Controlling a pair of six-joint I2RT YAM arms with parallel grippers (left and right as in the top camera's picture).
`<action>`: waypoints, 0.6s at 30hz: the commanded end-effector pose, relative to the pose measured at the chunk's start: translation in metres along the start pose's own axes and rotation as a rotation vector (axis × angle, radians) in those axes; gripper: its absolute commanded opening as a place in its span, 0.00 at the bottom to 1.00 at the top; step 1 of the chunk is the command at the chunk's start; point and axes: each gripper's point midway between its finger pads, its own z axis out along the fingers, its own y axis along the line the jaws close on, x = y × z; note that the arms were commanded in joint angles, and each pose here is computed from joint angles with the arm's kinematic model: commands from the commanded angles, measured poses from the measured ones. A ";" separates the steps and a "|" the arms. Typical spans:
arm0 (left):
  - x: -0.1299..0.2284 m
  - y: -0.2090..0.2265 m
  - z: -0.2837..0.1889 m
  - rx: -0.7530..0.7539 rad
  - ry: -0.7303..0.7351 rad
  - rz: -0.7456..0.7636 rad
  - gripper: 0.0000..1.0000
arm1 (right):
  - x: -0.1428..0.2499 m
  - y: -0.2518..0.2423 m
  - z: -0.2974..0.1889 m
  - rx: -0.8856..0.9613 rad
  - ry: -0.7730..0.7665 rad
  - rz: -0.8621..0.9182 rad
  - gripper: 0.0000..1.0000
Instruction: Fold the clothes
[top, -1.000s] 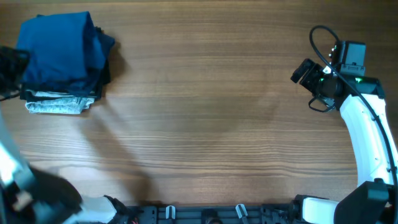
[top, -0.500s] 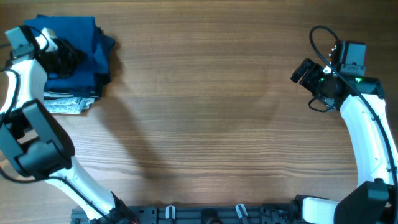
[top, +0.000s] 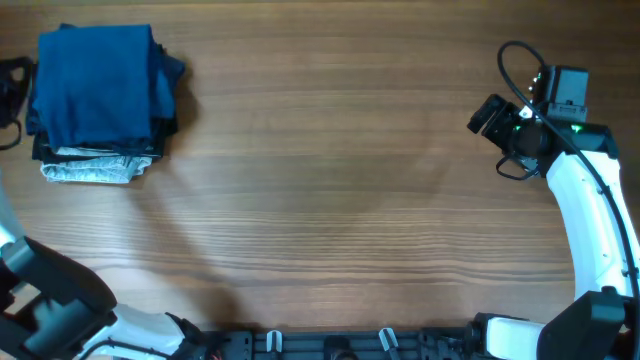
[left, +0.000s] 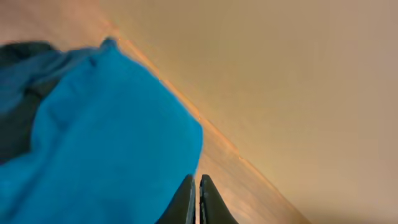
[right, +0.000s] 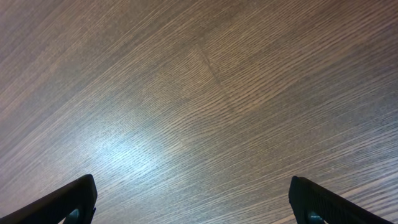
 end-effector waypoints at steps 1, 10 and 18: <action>0.039 0.062 0.042 -0.059 0.126 -0.141 0.04 | 0.001 0.001 0.002 -0.008 0.010 0.007 1.00; 0.055 0.118 0.057 -0.135 0.159 -0.235 0.04 | 0.002 0.002 0.002 -0.008 0.010 0.006 1.00; 0.010 -0.089 -0.040 0.064 -0.053 0.058 0.06 | 0.002 0.001 0.002 -0.008 0.010 0.006 1.00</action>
